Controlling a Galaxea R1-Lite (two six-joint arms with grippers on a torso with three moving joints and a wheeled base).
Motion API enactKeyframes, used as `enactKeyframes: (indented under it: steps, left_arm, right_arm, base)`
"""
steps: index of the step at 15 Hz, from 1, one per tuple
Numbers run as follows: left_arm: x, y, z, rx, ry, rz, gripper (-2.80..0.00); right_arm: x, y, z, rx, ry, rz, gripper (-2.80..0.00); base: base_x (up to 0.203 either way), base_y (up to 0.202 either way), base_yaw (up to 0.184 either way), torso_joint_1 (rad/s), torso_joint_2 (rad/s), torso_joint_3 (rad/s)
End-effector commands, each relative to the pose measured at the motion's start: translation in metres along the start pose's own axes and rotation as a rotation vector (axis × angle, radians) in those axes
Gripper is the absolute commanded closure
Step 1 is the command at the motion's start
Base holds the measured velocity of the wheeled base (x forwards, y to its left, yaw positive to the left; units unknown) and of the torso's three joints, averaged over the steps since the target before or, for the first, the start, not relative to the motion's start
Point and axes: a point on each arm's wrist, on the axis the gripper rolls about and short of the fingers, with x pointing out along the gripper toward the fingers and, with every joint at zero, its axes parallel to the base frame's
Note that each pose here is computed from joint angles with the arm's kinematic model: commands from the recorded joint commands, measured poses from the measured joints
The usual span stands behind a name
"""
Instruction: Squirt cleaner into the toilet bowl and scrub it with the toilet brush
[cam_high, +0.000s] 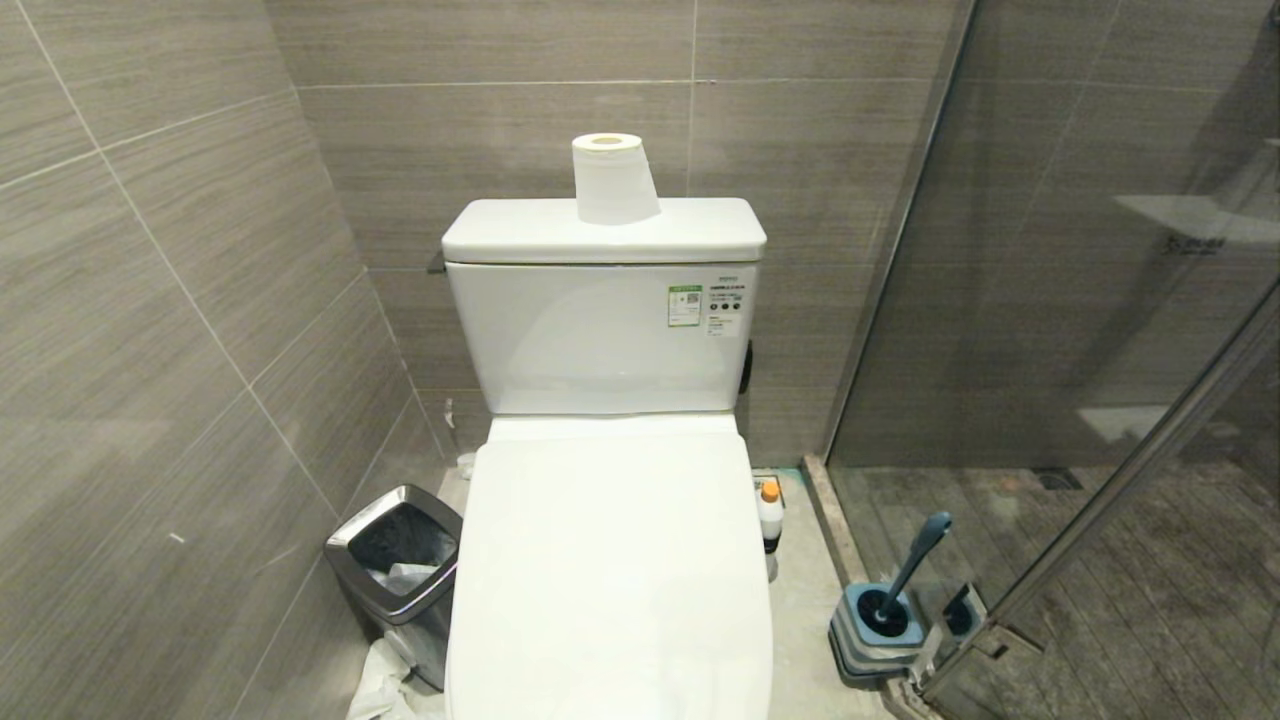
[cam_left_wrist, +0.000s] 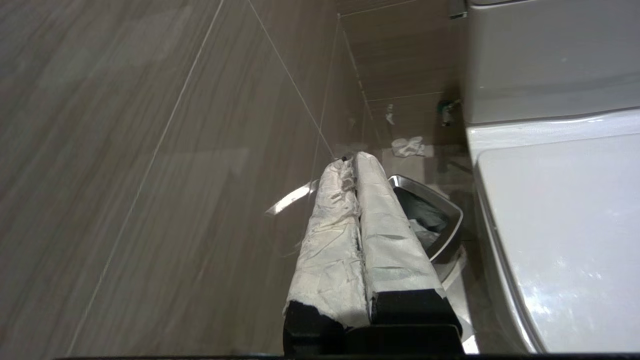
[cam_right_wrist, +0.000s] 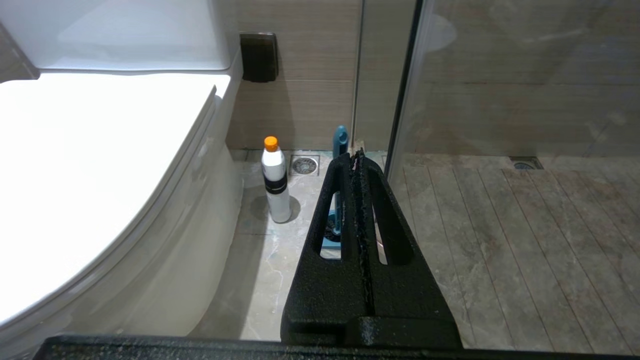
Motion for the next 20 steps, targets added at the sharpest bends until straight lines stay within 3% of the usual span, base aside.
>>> enactKeyframes:
  steps: [1, 4, 7, 8, 11, 13, 15, 17, 20]
  left_arm:
    - [-0.052, 0.006, -0.024, -0.033, -0.076, 0.013, 0.00]
    - [-0.088, 0.002, -0.056, -0.042, -0.123, -0.007, 0.00]
    - [-0.094, -0.007, -0.088, -0.039, -0.097, -0.014, 0.00]
    - [-0.101, -0.010, -0.097, -0.043, -0.126, -0.008, 0.00]
    - [-0.126, -0.019, -0.129, -0.047, -0.251, -0.067, 0.00]
    - [-0.139, -0.020, -0.144, -0.088, -0.376, -0.075, 0.00]
    - [-0.140, -0.017, -0.136, -0.145, -0.570, -0.054, 0.00]
    - [-0.141, -0.007, -0.133, -0.173, -0.709, -0.105, 0.00]
    - [-0.134, -0.008, -0.142, -0.212, -0.714, -0.049, 0.00]
  right_arm:
    - [0.001, 0.000, -0.006, 0.000, 0.020, -0.001, 0.00]
    - [0.001, 0.000, -0.006, 0.000, 0.019, -0.001, 0.00]
    - [0.001, 0.000, -0.006, 0.000, 0.020, -0.001, 0.00]
    - [0.001, 0.000, -0.006, 0.000, 0.020, -0.001, 0.00]
    - [0.001, 0.000, -0.006, 0.000, 0.020, -0.001, 0.00]
    - [0.001, 0.000, -0.006, 0.000, 0.020, -0.001, 0.00]
    - [0.001, 0.000, -0.006, 0.000, 0.020, -0.001, 0.00]
    - [0.001, 0.000, -0.006, 0.000, 0.020, -0.001, 0.00]
    - [0.001, 0.000, -0.006, 0.000, 0.020, -0.001, 0.00]
  base:
    - [0.000, 0.000, 0.000, 0.000, 0.00, 0.000]
    - [0.000, 0.000, 0.000, 0.000, 0.00, 0.000]
    - [0.000, 0.000, 0.000, 0.000, 0.00, 0.000]
    - [0.000, 0.000, 0.000, 0.000, 0.00, 0.000]
    - [0.000, 0.000, 0.000, 0.000, 0.00, 0.000]
    - [0.000, 0.000, 0.000, 0.000, 0.00, 0.000]
    - [0.000, 0.000, 0.000, 0.000, 0.00, 0.000]
    - [0.000, 0.000, 0.000, 0.000, 0.00, 0.000]
    - [0.000, 0.000, 0.000, 0.000, 0.00, 0.000]
